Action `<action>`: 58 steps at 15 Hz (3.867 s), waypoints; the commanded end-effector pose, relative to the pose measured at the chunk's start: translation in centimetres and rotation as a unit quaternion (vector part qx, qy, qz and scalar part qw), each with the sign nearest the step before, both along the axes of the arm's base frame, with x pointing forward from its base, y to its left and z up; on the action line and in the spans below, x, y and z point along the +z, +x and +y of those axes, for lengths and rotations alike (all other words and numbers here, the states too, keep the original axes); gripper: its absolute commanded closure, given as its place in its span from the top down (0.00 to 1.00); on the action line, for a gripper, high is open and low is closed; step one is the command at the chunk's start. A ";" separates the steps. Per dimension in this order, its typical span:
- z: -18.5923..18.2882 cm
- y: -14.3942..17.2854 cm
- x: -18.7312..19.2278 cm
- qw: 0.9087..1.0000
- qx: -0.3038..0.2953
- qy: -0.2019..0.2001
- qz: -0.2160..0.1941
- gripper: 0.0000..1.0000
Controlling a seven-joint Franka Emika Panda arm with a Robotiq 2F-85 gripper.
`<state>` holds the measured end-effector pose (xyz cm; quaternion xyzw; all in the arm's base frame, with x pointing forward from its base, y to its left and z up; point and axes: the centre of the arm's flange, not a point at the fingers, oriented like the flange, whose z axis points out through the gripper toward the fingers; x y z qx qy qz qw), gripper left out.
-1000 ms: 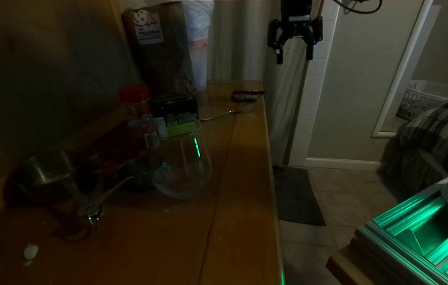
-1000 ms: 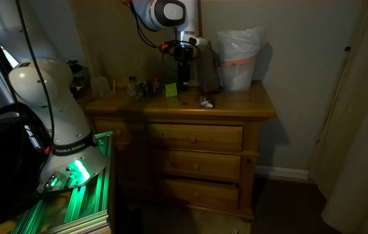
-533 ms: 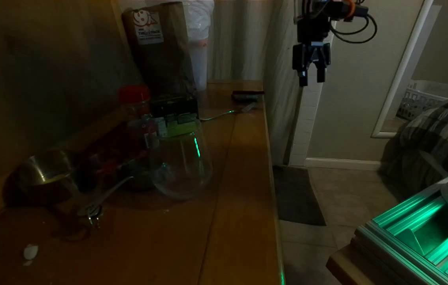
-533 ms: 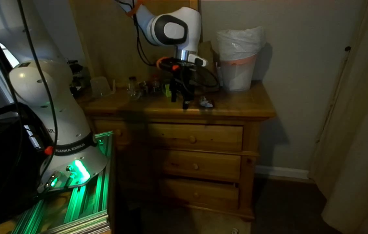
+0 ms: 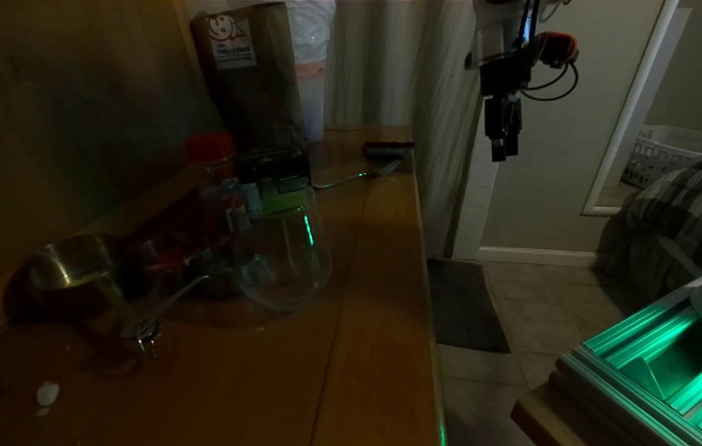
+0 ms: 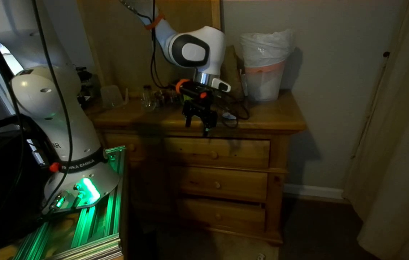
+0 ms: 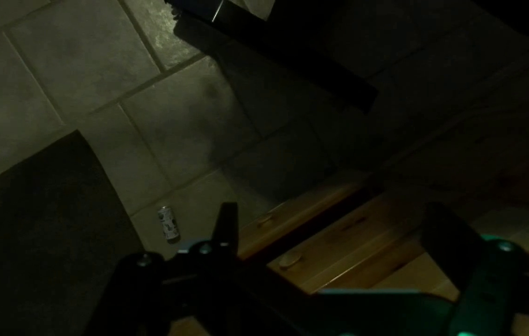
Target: Open the first top drawer, then put the plastic in the drawer and close the drawer
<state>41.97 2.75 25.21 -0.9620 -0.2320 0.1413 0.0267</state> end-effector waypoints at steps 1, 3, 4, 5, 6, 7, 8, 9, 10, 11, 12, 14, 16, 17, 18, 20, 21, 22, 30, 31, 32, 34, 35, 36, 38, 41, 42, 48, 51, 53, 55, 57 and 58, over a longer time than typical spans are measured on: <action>0.0 0.0 0.0 1.000 0.001 0.000 0.000 1.00; 0.0 0.0 0.0 1.000 0.001 0.000 0.000 1.00; -0.3 0.1 -0.7 1.000 0.011 0.026 0.001 1.00; -0.6 0.2 -1.4 0.998 0.041 0.049 -0.016 1.00; -0.7 0.3 -1.8 0.995 0.066 0.062 -0.037 1.00; -0.1 0.5 -2.5 0.992 0.086 0.074 -0.052 1.00; -0.4 0.4 -3.3 0.988 0.105 0.086 -0.070 1.00; -0.7 0.4 -4.0 0.984 0.124 0.097 -0.087 1.00; -1.0 0.3 -4.6 0.978 0.140 0.112 -0.105 1.00; -1.2 0.2 -5.3 0.973 0.154 0.124 -0.123 1.00; -1.4 0.2 -6.0 0.966 0.171 0.134 -0.137 1.00; -1.3 0.1 -7.2 0.953 0.196 0.159 -0.167 1.00; -1.1 0.2 -8.3 0.940 0.212 0.185 -0.191 1.00; -0.8 0.4 -8.6 0.935 0.217 0.198 -0.200 1.00; -0.9 0.6 -9.2 0.930 0.220 0.210 -0.206 1.00; -1.2 1.0 -9.9 0.922 0.228 0.231 -0.213 1.00; -1.8 1.2 -10.5 0.920 0.231 0.236 -0.213 1.00; -2.3 1.3 -11.0 0.917 0.234 0.244 -0.213 1.00; -4.3 1.5 -12.7 0.919 0.218 0.256 -0.208 1.00; -4.6 1.7 -13.9 0.919 0.212 0.258 -0.209 1.00; -4.6 1.7 -14.9 0.919 0.197 0.272 -0.206 1.00; -4.6 1.6 -16.4 0.917 0.169 0.292 -0.214 1.00; -4.5 1.6 -17.2 0.915 0.160 0.300 -0.217 1.00; -4.4 1.5 -18.0 0.913 0.153 0.305 -0.222 1.00; -3.9 1.4 -19.3 0.906 0.136 0.328 -0.231 1.00; -2.6 1.6 -21.0 0.896 0.109 0.350 -0.251 1.00; -2.1 1.7 -21.5 0.892 0.107 0.356 -0.257 1.00; -0.5 2.7 -23.9 0.879 0.102 0.382 -0.267 1.00; 0.1 2.9 -24.7 0.874 0.093 0.397 -0.265 1.00; 0.6 3.0 -25.3 0.871 0.087 0.404 -0.265 1.00; 1.0 3.2 -25.7 0.868 0.082 0.411 -0.267 1.00; 1.2 3.6 -26.1 0.865 0.077 0.415 -0.270 1.00; 1.4 3.7 -26.2 0.864 0.075 0.417 -0.272 1.00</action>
